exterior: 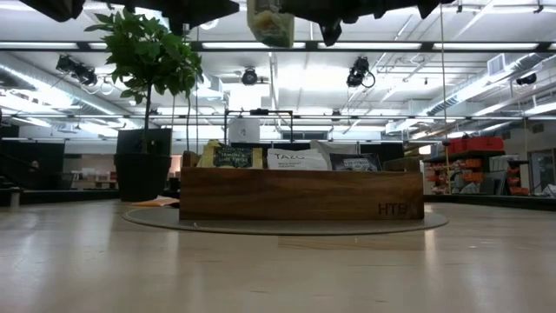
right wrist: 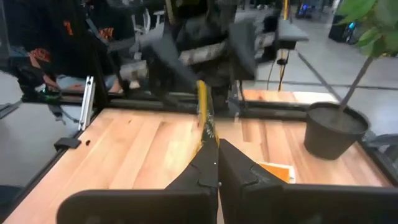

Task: Pick & Place Tea
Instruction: Put the yellow tea bag into the left section of the wooden organizer

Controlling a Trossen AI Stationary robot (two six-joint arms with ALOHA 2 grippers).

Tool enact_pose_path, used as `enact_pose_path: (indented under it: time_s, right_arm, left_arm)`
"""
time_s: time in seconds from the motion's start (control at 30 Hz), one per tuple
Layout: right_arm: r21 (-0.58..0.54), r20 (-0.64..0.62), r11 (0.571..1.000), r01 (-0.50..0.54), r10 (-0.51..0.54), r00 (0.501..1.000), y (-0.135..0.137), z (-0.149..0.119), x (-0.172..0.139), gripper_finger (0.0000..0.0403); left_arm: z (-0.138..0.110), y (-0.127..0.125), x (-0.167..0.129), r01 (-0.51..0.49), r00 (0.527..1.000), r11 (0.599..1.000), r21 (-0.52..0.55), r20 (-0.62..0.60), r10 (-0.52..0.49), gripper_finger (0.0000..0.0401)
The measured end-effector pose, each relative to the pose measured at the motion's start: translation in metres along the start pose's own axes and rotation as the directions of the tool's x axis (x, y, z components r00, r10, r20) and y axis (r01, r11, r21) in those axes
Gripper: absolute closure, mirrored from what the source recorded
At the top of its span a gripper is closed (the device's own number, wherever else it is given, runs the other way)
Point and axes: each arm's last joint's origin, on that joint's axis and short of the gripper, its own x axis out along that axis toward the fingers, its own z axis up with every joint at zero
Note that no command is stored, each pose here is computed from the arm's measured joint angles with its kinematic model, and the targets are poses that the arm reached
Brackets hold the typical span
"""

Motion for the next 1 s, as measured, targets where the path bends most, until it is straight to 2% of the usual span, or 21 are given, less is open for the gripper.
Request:
enact_pose_path:
  time_s: [0.3,0.6,0.8,1.0]
  right_arm:
    - [0.013,0.016,0.997,0.072,-0.072,0.997,-0.002,-0.007,0.015,0.0403]
    - [0.038,0.046,0.997,0.064,-0.066,0.997,-0.001,-0.008,0.021,0.0403]
    - [0.053,0.033,0.997,0.051,-0.053,0.998,0.002,-0.011,0.025,0.0403]
    - [0.06,0.034,0.997,0.044,-0.047,0.998,0.004,-0.013,0.027,0.0403]
  left_arm:
    - [-0.003,0.003,-0.004,0.008,0.997,0.99,-0.139,-0.076,-0.019,0.0202]
    - [0.002,0.002,-0.002,0.025,0.996,0.99,-0.142,-0.079,-0.037,0.024]
    - [-0.001,0.001,-0.002,0.025,0.993,0.99,-0.137,-0.108,-0.04,0.0296]
    - [-0.004,0.0,-0.003,0.049,0.989,0.99,-0.13,-0.135,-0.067,0.0384]
